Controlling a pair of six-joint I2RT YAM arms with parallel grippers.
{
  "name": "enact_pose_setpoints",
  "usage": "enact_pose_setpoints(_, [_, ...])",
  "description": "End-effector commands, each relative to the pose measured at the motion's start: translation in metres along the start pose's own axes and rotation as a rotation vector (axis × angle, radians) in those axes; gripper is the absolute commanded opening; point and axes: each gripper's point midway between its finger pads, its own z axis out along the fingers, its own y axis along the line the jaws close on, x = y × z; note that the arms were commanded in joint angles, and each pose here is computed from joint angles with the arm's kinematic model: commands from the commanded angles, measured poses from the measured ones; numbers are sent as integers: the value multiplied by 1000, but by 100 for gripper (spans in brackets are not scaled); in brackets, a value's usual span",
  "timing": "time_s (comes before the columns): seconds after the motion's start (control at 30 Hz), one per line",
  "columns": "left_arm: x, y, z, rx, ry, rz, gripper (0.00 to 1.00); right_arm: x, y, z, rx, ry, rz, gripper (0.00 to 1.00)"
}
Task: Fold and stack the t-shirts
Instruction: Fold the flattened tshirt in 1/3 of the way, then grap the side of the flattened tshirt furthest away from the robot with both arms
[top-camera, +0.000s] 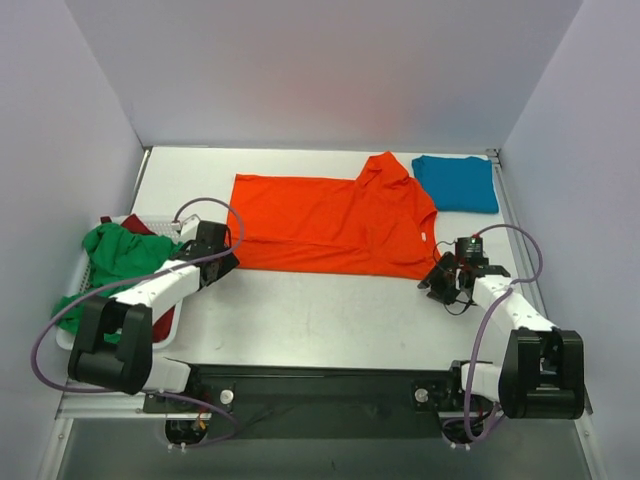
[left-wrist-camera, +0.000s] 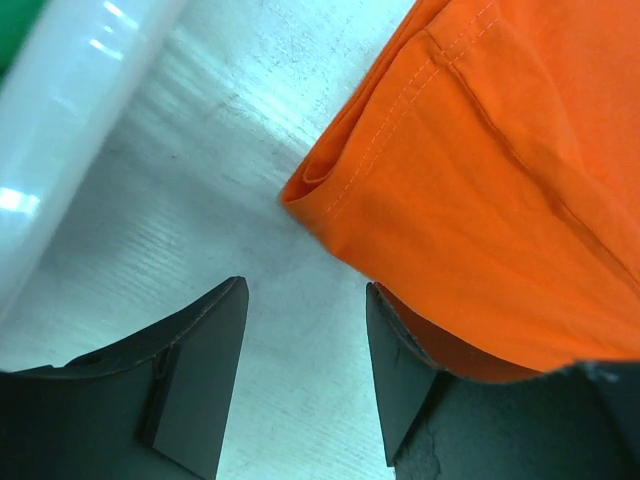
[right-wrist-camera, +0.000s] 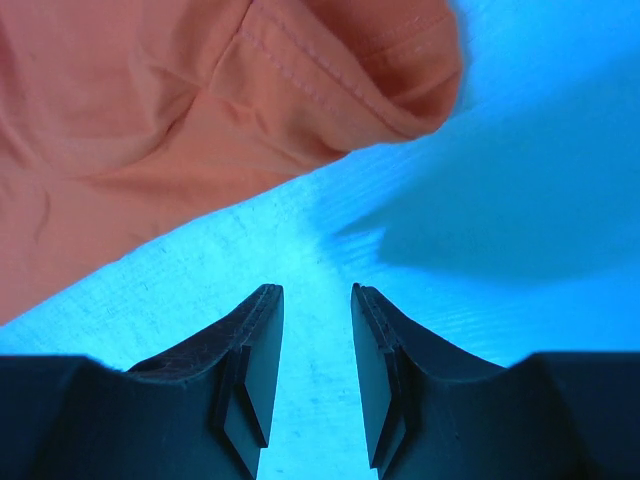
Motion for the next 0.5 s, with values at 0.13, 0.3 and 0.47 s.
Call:
enact_pose_setpoints(0.13, [-17,-16,19,-13,-51,-40,58,-19,-5,11,-62,-47,77,34])
enact_pose_setpoints(0.3, [-17,-15,27,-29,-67,-57,58,-25,-9,16,-69,-54,97,35])
enact_pose_setpoints(0.47, [-17,-16,32,-46,-79,-59,56,-32,-12,22,-57,-49,114,36])
